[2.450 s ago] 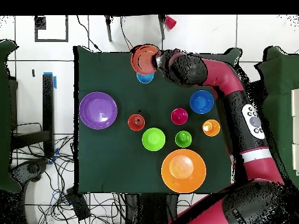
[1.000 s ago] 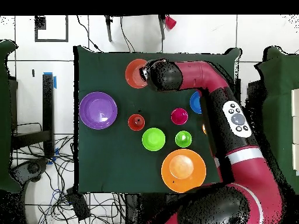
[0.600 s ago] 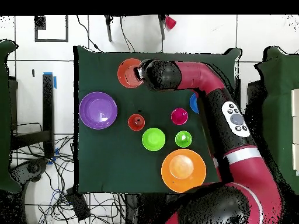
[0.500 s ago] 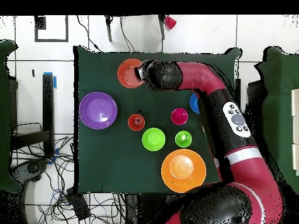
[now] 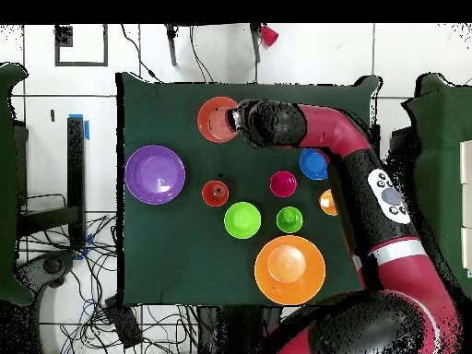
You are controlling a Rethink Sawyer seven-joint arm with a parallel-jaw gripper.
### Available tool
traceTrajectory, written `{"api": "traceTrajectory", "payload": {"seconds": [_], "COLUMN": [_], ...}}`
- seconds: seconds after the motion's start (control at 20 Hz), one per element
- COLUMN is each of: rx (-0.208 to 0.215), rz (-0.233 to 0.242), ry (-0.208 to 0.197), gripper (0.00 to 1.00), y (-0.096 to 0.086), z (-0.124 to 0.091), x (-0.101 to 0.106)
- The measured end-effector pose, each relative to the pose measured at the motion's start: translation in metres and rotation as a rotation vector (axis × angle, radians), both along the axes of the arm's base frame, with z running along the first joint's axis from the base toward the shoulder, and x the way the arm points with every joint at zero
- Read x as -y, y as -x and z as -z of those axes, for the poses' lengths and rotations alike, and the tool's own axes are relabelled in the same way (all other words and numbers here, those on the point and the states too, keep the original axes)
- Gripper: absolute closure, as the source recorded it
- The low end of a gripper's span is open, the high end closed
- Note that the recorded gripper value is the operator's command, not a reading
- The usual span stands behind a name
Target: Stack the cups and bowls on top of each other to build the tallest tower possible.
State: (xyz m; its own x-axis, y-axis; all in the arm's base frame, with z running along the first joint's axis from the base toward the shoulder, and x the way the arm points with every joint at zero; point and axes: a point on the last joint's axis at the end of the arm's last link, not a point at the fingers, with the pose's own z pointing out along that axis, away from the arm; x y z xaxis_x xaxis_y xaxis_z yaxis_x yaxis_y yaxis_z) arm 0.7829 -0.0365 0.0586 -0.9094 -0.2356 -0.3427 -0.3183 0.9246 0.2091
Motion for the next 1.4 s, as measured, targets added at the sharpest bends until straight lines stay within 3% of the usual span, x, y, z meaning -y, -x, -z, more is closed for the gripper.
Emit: {"api": "traceTrajectory", "payload": {"seconds": [0.85,1.4], "rx": [0.012,-0.011], "rz": [-0.008,-0.015], "ry": [-0.022,-0.063], "gripper": [1.00,1.00], "y": [-0.004,0.002], "z": [-0.005,0.014], "x": [-0.010,-0.025]}}
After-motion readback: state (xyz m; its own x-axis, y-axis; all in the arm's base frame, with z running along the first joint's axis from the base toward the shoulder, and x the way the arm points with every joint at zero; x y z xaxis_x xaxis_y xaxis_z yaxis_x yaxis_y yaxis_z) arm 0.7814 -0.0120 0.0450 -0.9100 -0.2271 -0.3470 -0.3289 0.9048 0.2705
